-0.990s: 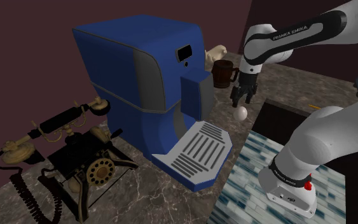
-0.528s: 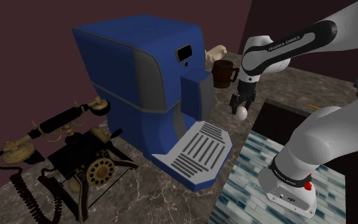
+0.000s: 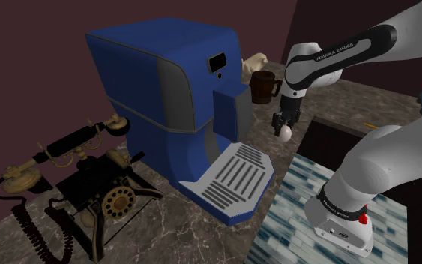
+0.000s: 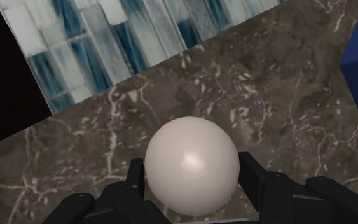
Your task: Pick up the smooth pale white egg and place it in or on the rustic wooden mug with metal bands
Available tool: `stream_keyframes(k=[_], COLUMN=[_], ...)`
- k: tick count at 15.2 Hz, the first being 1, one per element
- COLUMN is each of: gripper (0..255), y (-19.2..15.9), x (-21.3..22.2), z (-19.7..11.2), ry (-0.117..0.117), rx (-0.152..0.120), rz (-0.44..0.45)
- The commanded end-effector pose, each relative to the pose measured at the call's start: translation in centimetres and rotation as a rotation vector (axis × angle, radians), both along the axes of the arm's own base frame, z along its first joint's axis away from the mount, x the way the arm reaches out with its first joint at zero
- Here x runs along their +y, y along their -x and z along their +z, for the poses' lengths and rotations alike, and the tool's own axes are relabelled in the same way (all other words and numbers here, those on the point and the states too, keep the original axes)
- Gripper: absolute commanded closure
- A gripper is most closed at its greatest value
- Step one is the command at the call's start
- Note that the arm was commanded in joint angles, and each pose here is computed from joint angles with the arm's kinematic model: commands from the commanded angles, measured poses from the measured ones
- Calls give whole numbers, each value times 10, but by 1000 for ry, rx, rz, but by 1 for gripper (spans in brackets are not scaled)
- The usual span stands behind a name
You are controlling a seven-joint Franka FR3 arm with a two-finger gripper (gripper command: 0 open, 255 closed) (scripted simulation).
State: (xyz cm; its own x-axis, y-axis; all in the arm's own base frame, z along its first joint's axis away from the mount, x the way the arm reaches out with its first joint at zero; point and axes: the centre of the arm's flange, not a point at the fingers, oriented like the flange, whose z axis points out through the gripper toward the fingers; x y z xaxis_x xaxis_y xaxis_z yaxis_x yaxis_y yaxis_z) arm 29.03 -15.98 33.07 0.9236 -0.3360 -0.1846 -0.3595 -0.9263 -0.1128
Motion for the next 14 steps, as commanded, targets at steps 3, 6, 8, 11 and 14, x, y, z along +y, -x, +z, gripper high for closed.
stream_keyframes(k=[3,6,8,11,14], gripper=[255,255,255,255,255], y=[0,0,0,0,0], x=[0,0,0,0,0], z=[0,0,0,10,26], ry=[-1,-1,-1,-1,-1], rx=[1,1,1,1,1], rz=[0,0,0,0,0])
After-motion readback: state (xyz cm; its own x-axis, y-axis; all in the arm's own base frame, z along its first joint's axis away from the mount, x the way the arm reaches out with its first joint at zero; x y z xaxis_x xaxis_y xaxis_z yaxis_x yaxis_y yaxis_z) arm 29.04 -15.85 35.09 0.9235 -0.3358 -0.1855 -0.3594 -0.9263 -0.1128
